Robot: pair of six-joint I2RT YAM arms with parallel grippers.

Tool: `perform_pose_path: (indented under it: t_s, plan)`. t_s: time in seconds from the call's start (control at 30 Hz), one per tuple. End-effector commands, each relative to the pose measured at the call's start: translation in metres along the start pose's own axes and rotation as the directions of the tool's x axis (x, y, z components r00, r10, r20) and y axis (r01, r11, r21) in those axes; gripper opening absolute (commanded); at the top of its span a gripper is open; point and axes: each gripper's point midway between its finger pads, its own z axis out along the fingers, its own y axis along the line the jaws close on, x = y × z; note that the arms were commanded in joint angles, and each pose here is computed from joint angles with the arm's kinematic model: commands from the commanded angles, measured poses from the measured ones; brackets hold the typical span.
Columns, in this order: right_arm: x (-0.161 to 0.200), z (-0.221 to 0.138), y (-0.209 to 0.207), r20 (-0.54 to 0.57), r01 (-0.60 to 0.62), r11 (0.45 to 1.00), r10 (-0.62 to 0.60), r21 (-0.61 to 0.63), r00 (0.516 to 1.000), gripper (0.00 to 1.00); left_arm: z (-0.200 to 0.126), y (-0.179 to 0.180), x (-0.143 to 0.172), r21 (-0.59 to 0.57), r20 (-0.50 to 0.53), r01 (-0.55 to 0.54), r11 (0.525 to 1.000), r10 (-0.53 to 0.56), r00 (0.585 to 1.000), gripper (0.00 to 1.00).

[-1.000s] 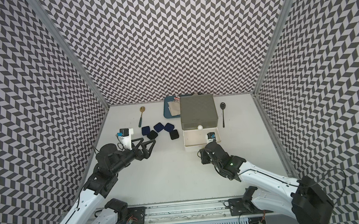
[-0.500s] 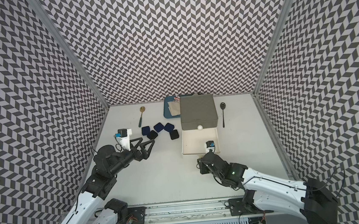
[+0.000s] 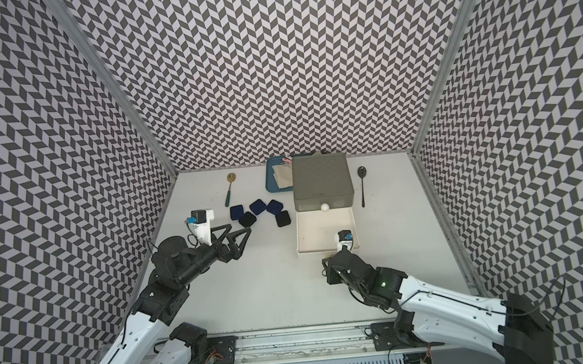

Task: Place the brooch boxes into the drawer by color
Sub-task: Open the drawer in the storage box.

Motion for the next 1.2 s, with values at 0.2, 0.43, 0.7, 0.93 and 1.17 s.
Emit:
perform_pose_path:
  t_s: [0.2,0.43,0.7,0.93,1.17]
  plan:
    - [0.005,-0.005,-0.001,0.005,-0.021,0.999,0.021,-0.026,1.0,0.07,-0.003,-0.002,-0.006,0.002,0.014,-0.004,1.0,0.004,1.0,1.0]
    - [0.009,-0.001,-0.003,-0.006,-0.022,1.0,0.021,-0.019,1.0,0.19,-0.002,-0.001,-0.005,0.0,0.01,-0.003,1.0,0.003,1.0,1.0]
    - [0.01,-0.002,-0.005,0.0,-0.034,0.999,0.034,-0.025,0.999,0.49,-0.002,0.0,-0.003,-0.006,0.001,0.001,1.0,-0.001,1.0,1.0]
    - [0.005,-0.009,0.001,0.004,-0.034,0.998,0.034,-0.045,0.999,0.7,0.003,0.007,0.001,-0.031,-0.014,0.063,0.998,-0.064,0.998,1.0]
    - [-0.014,-0.04,0.01,0.033,-0.005,0.997,0.007,-0.071,0.999,0.77,0.016,0.026,0.009,-0.122,-0.07,0.111,0.986,-0.12,0.99,1.0]
